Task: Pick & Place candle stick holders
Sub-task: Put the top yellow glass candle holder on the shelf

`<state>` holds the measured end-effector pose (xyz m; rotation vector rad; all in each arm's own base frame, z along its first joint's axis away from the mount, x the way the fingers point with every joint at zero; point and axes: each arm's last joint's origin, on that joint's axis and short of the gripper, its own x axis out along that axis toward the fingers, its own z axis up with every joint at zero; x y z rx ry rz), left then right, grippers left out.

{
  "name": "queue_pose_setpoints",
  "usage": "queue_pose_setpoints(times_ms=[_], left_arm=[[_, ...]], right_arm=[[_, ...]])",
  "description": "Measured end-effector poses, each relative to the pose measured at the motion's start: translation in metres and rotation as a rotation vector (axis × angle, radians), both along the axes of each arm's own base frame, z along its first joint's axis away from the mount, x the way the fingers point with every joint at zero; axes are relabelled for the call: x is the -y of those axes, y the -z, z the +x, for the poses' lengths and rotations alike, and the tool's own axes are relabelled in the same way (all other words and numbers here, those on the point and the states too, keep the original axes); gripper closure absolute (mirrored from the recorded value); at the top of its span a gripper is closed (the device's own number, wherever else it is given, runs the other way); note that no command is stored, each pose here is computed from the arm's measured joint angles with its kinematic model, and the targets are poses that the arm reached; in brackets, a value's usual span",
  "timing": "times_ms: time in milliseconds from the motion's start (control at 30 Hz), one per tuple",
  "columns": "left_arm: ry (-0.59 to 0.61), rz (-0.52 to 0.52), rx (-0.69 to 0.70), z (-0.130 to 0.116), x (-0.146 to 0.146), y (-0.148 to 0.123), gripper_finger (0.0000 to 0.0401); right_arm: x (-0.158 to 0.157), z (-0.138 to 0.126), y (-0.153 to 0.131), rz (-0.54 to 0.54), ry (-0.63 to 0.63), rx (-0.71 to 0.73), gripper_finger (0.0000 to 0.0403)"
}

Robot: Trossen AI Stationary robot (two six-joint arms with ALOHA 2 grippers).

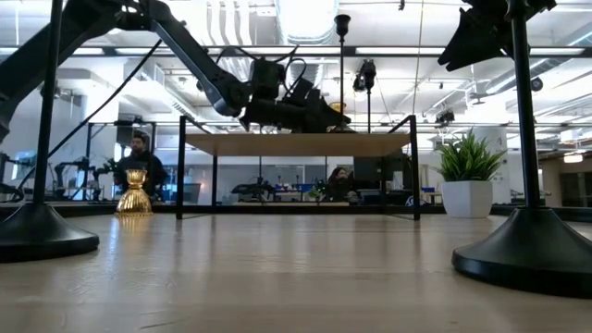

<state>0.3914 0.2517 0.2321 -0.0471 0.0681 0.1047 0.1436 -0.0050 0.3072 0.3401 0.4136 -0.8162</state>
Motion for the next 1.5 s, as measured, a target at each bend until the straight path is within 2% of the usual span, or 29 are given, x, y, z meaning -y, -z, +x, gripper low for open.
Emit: queue_pose_setpoints(times_ms=[600, 1200, 1500], left_arm=[[0.002, 0.028, -0.071, -0.014, 0.004, -0.023, 0.0096], [-0.023, -0.048, -0.219, -0.041, 0.007, -0.042, 0.0096], [-0.020, -0.082, -0.325, -0.062, 0.016, -0.058, 0.0096]], right_arm=[[0.000, -0.001, -0.001, 0.004, -0.002, 0.007, 0.0280], [0.000, -0.004, -0.002, 0.004, -0.003, 0.020, 0.0280], [0.000, -0.004, -0.003, 0.005, -0.003, 0.025, 0.0280]])
